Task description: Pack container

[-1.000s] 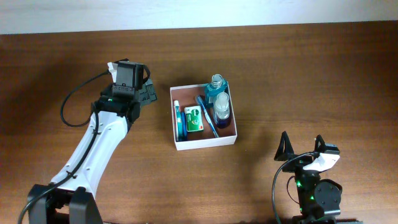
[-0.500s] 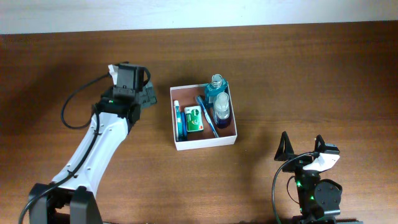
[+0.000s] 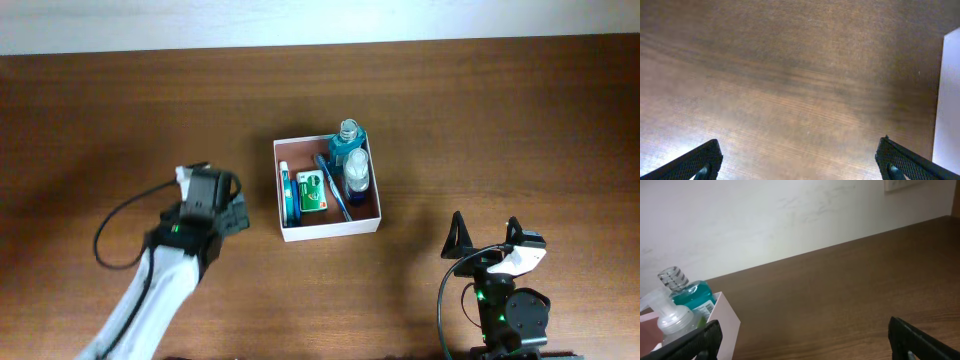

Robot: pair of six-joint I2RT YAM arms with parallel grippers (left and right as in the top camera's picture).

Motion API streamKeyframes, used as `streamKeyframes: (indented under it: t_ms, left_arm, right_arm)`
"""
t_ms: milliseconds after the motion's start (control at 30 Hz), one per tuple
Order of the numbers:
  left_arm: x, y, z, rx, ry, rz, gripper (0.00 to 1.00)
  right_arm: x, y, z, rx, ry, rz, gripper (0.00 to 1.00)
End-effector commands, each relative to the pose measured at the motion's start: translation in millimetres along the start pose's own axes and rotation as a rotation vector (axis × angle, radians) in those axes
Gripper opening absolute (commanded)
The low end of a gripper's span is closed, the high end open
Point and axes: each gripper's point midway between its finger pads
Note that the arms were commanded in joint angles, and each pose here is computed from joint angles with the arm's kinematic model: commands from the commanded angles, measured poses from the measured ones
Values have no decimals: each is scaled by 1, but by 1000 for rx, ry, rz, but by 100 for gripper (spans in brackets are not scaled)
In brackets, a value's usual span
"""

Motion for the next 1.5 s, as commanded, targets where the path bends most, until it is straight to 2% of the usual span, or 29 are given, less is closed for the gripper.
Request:
streamKeyframes:
  t_ms: [0, 100, 200, 400, 567, 867, 967, 1200, 1467]
  left_arm:
    - [13, -23, -5, -8, 12, 5, 99]
    - [19, -40, -7, -33, 1, -5, 99]
    - [21, -42, -9, -131, -34, -41, 99]
    - [22, -31, -24, -353, -116, -125, 99]
    - [29, -24, -39, -457, -136, -166, 99]
    - [38, -3, -72, -726, -210, -278, 99]
    - [40, -5, -74, -776, -229, -299, 99]
    - [42, -14, -68, -794, -231, -305, 99]
    - [52, -8, -86, -885, -177, -210, 99]
  right_arm:
    - [-1, -2, 0, 4, -2, -3, 99]
    - [-1, -2, 0, 5, -2, -3, 98]
    - [-1, -2, 0, 4, -3, -3, 98]
    - [-1, -2, 0, 4, -3, -3, 98]
    - [-1, -2, 0, 4, -3, -3, 98]
    - [-1, -2, 0, 4, -2, -3, 98]
    - [-1, -2, 0, 4, -3, -3, 98]
    - [-1, -2, 0, 4, -3, -3, 98]
    - [-1, -2, 0, 4, -2, -3, 98]
Point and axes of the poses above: each gripper's point midway between its finger pads, its own z axis out along the fingers, its own x axis along the line the jaws close on, y = z × x, and after that the axes turned 2 degrees about z, right-handed
